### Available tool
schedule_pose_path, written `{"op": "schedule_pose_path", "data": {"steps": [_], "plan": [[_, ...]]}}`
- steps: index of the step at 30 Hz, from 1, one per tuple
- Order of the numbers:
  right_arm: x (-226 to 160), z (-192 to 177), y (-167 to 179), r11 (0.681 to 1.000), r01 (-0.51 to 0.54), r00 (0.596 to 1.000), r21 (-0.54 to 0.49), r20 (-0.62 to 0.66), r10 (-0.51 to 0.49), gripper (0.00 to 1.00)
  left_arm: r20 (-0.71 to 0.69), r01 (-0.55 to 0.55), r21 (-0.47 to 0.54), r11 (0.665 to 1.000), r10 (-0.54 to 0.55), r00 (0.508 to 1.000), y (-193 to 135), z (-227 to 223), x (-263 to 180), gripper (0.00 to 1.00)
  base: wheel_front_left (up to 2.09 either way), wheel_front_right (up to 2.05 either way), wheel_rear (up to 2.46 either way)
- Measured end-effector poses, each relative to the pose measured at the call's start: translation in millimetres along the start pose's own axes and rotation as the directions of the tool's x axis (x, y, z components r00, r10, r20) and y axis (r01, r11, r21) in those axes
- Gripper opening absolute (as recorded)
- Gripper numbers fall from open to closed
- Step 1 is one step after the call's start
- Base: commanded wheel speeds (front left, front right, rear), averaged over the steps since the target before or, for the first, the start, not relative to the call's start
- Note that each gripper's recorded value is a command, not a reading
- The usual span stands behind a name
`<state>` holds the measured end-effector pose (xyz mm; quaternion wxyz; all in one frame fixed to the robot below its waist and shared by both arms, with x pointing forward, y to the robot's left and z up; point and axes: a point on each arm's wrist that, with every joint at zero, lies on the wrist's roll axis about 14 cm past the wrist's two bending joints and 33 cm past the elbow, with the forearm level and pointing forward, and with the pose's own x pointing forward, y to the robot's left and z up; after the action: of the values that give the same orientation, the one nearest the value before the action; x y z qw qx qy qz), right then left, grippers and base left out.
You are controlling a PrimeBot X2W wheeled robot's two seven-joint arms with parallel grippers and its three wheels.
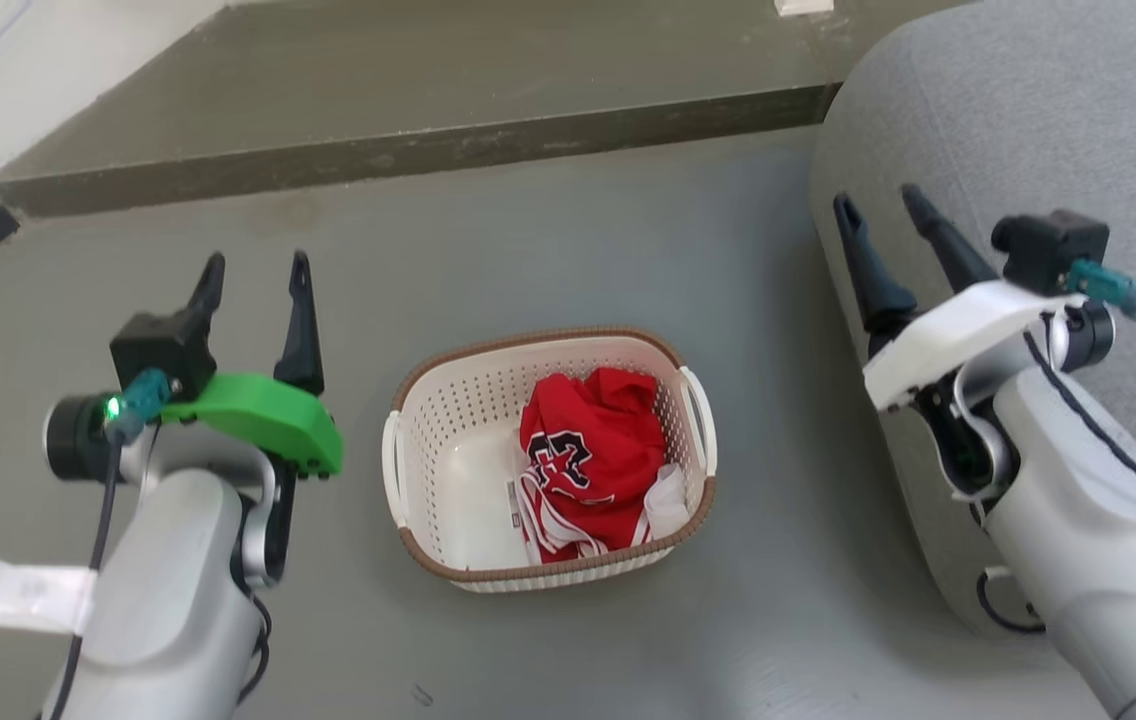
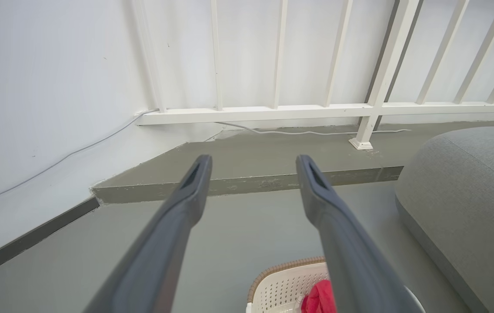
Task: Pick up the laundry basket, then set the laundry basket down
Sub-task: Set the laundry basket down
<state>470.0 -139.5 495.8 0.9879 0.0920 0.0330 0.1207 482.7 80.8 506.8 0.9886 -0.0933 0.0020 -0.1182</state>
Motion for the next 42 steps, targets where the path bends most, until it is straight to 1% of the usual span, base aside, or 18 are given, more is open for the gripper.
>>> {"op": "schedule_pose_path", "data": {"steps": [10,14,19,28,34,42], "plan": [[-28,3,-2,0.999,0.038,0.999,-0.007,0.026,-0.037,1.0,0.004,-0.01,0.004,1.0,0.01,1.0,-4,-4,-33,1.0,0.0,0.0,0.0],[-40,-1,-3,0.998,0.054,0.998,-0.015,0.022,-0.054,1.0,-0.006,-0.013,-0.007,1.0,0.013,1.0,-9,-9,-45,1.0,0.0,0.0,0.0],[-52,-6,2,0.999,0.05,0.999,-0.02,0.02,-0.049,1.0,0.002,-0.026,-0.003,1.0,0.026,1.0,-7,-7,-58,1.0,0.0,0.0,0.0],[-75,-14,-1,0.995,0.094,0.995,-0.01,0.013,-0.094,1.0,0.003,-0.031,-0.014,0.999,0.031,1.0,-12,-10,-81,1.0,0.0,0.0,0.0],[-86,-23,5,0.996,0.087,0.996,-0.019,-0.003,-0.087,1.0,-0.019,-0.041,0.0,0.999,0.041,0.999,-11,-18,-97,1.0,0.0,0.0,0.0],[-98,-32,10,0.996,0.084,0.996,-0.039,-0.023,-0.085,1.0,-0.013,-0.041,0.01,0.999,0.042,0.999,-12,-18,-108,1.0,0.0,0.0,0.0]]}}
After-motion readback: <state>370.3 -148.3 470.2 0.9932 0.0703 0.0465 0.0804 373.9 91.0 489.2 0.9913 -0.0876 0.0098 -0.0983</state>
